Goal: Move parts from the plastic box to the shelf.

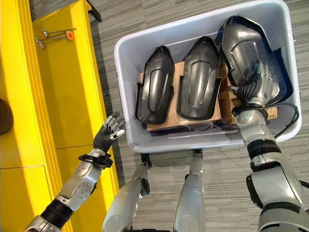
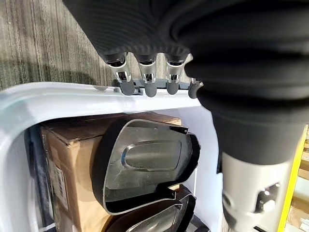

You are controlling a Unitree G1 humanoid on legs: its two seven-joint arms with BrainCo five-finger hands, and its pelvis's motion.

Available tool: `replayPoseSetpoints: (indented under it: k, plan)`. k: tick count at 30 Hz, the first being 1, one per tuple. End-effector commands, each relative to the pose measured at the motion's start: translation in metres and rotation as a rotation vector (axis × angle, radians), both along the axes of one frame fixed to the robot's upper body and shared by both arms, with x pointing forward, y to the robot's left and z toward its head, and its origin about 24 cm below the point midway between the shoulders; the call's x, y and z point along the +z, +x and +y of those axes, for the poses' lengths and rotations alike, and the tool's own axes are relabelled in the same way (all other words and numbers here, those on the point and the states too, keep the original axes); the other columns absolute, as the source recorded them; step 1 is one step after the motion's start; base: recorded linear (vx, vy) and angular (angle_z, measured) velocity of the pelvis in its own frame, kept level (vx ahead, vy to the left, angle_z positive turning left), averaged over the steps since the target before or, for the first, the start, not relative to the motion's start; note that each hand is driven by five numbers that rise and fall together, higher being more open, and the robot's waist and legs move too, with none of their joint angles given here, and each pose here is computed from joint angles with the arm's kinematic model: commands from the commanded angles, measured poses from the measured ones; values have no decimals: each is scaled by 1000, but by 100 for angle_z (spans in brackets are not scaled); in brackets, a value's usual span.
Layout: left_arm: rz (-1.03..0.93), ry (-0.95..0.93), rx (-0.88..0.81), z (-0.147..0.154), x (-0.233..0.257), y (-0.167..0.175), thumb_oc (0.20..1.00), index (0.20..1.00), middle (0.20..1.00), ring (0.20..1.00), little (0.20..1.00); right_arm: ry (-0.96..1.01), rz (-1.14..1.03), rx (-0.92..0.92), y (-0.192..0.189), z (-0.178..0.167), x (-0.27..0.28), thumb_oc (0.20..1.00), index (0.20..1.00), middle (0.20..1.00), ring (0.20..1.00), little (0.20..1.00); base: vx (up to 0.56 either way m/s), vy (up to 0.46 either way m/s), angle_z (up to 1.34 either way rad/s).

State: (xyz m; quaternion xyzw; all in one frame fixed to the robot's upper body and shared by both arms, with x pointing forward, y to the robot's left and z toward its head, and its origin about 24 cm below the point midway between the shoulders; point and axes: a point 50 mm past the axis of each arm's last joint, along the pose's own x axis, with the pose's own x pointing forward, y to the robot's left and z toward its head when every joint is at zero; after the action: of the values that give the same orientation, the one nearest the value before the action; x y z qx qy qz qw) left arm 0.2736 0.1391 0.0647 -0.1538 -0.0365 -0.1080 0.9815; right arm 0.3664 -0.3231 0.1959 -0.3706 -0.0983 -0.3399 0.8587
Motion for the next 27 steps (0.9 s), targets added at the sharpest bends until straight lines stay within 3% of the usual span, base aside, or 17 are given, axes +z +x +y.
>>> replayPoseSetpoints:
  k: [1,9,13,17,18,19,20,22,23,27]
  plan:
    - [-73,-35,-41,-10,11,-2,1000,1000,1000,1000,1000,160,-96,-50,-6,-28,35,1000,1000,1000,1000,1000,0,0,0]
    - [-41,-37,-78,-12,7,-3,1000,1000,1000,1000,1000,645,-121,159,5,-17,3,1000,1000,1000,1000,1000,0,0,0]
    - [-29,-41,-83,-12,5,-4,1000,1000,1000,1000,1000,725,-92,239,13,0,-11,1000,1000,1000,1000,1000,0,0,0]
    - [-11,-51,-70,-11,2,-4,1000,1000,1000,1000,1000,946,-139,417,26,50,-31,1000,1000,1000,1000,1000,3,-9,-3]
    - [0,-52,-65,-12,1,-4,1000,1000,1000,1000,1000,1054,-157,521,30,79,-38,1000,1000,1000,1000,1000,4,-8,-5]
    - [0,-52,-65,-12,1,-4,1000,1000,1000,1000,1000,1055,-156,521,30,80,-39,1000,1000,1000,1000,1000,4,-11,-6]
    - [8,-55,-58,-12,0,-3,1000,1000,1000,1000,1000,1114,-159,619,29,106,-43,1000,1000,1000,1000,1000,-1,-9,-8]
    - [16,-55,-56,-13,-1,-4,1000,1000,1000,1000,1000,1163,-171,654,26,117,-47,1000,1000,1000,1000,1000,2,-3,-11]
    - [25,-57,-55,-14,-2,-4,1000,1000,1000,1000,1000,1258,-172,724,21,139,-56,1000,1000,1000,1000,1000,3,5,-12]
    - [33,-65,-56,-18,-2,-4,1000,1000,1000,1000,1000,1366,-206,754,16,155,-62,1000,1000,1000,1000,1000,2,5,-4]
